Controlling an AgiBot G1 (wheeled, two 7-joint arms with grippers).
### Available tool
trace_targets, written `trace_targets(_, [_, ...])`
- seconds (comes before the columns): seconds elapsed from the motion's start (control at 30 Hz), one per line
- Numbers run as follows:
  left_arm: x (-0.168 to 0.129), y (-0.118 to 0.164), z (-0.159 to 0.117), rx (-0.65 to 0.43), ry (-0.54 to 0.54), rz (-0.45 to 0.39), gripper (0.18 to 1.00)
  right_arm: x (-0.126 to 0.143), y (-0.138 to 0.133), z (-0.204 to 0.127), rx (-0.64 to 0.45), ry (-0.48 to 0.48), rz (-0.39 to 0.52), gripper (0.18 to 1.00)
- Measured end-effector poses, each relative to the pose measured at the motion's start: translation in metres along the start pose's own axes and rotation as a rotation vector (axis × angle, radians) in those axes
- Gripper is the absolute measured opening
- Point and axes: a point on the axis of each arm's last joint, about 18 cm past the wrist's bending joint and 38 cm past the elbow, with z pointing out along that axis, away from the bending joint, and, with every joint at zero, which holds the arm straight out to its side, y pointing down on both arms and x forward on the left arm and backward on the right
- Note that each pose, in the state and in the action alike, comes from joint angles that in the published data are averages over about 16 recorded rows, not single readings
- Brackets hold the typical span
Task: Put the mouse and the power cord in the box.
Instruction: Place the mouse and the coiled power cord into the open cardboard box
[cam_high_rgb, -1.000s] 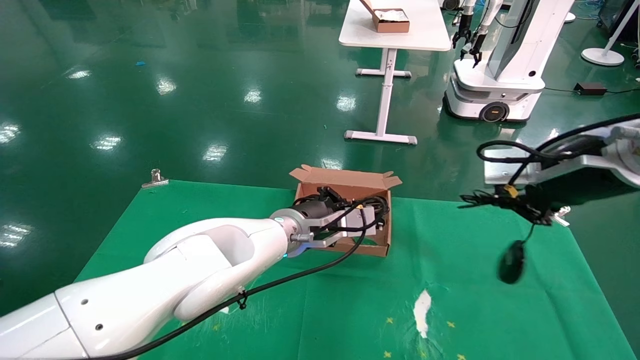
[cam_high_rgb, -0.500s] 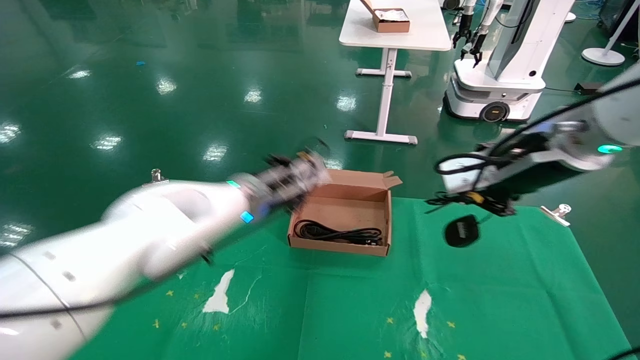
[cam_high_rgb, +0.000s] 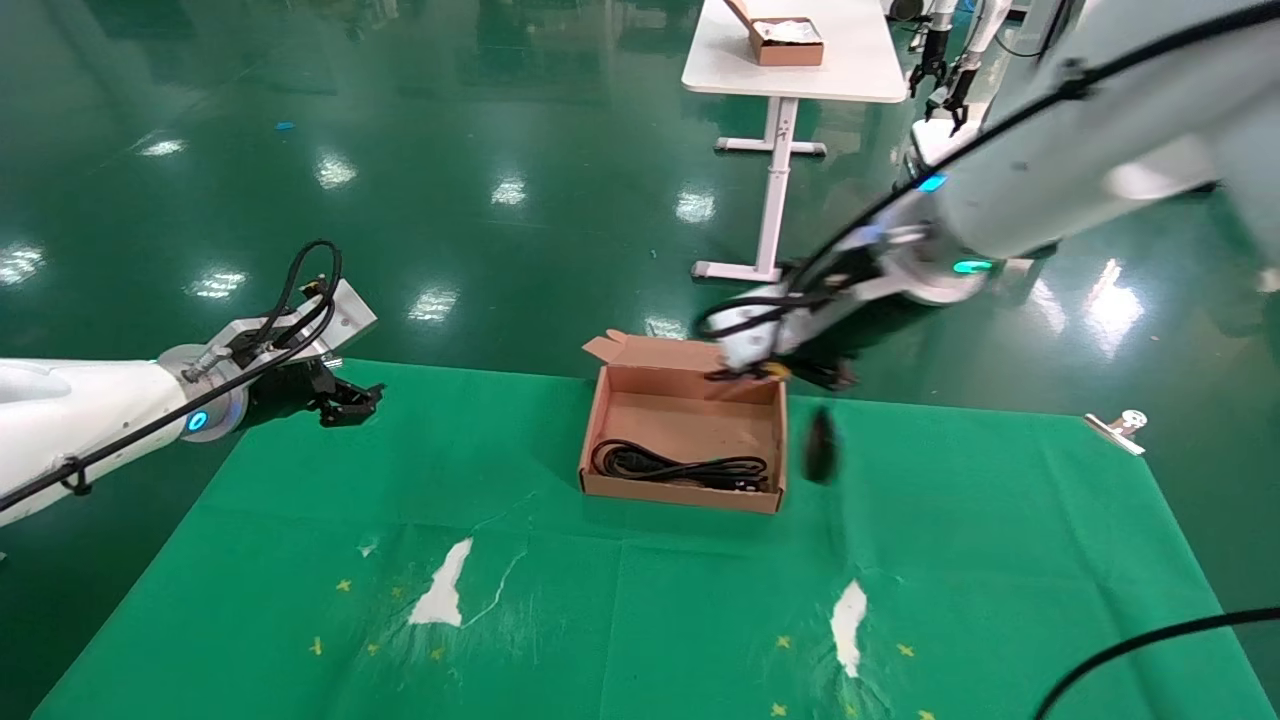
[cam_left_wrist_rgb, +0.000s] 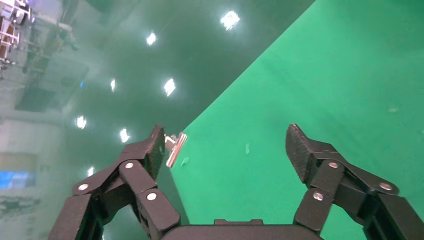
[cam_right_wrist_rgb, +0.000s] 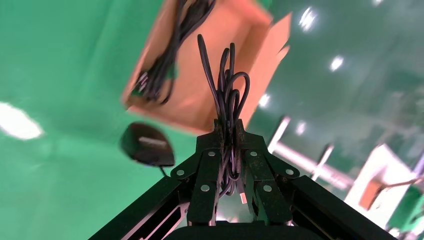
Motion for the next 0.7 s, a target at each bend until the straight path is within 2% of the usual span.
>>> trace_targets(0.17, [-0.001, 0.004, -0.005, 0.002, 0.006, 0.000, 0.852, 0.009, -0.022, 0.026, 0.053, 0.091, -0.058, 0.216])
trace_targets(0.3, [0.000, 0.005, -0.006, 0.002, 0.006, 0.000, 0.903, 0.007, -0.034, 0.050, 0.082, 0.160, -0.082, 0.216])
trace_targets(0.5, [0.000, 0.005, -0.006, 0.002, 0.005, 0.000, 0.960, -0.017, -0.042, 0.088, 0.095, 0.202, -0.072, 0.216])
trace_targets(0.7, [0.000, 0.005, -0.007, 0.001, 0.004, -0.001, 0.991, -0.047, -0.033, 0.116, 0.071, 0.171, -0.014, 0.215])
